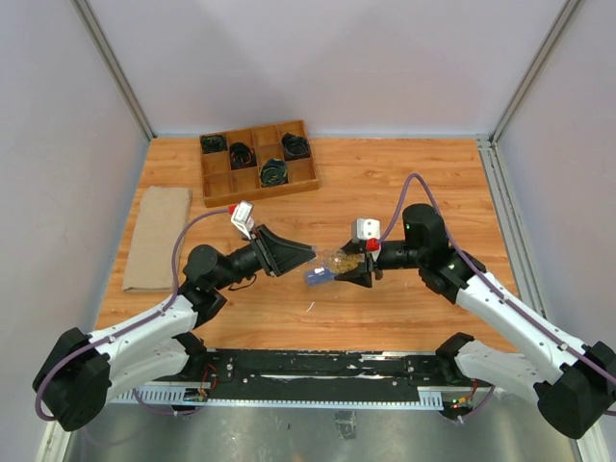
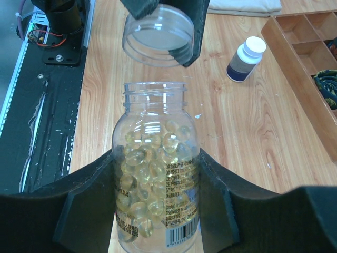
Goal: Sort the pills into containers
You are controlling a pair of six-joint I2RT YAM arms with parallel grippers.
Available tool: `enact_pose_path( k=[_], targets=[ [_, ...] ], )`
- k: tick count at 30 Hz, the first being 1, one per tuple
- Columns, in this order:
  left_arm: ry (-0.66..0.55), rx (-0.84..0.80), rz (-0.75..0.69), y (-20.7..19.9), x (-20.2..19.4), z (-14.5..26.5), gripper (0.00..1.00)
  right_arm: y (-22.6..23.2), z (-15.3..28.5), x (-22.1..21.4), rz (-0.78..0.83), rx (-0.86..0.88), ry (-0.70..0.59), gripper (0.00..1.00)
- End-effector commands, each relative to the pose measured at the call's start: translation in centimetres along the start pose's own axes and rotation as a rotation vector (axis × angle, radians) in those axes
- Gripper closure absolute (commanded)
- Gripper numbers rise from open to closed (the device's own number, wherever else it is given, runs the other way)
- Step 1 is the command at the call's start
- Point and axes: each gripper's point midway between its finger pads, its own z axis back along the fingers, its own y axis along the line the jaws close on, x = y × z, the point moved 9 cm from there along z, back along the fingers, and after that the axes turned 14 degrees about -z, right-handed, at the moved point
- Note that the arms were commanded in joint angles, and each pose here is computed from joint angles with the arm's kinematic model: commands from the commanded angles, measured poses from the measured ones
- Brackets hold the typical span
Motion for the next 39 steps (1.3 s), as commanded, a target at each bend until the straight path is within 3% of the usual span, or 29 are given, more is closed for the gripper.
enact_pose_path(
  k=[1, 39],
  targets=[
    [-0.015, -0.02, -0.021, -0.4, -0.1, -0.5, 0.67, 0.2, -0.1, 1.3, 0.051, 0.008, -0.016, 0.87],
    [0.073, 0.098, -0.035, -0.3, -1.8, -1.9, 0.67, -0.6, -0.9, 0.8, 0.082, -0.074, 0.094, 0.89]
  ],
)
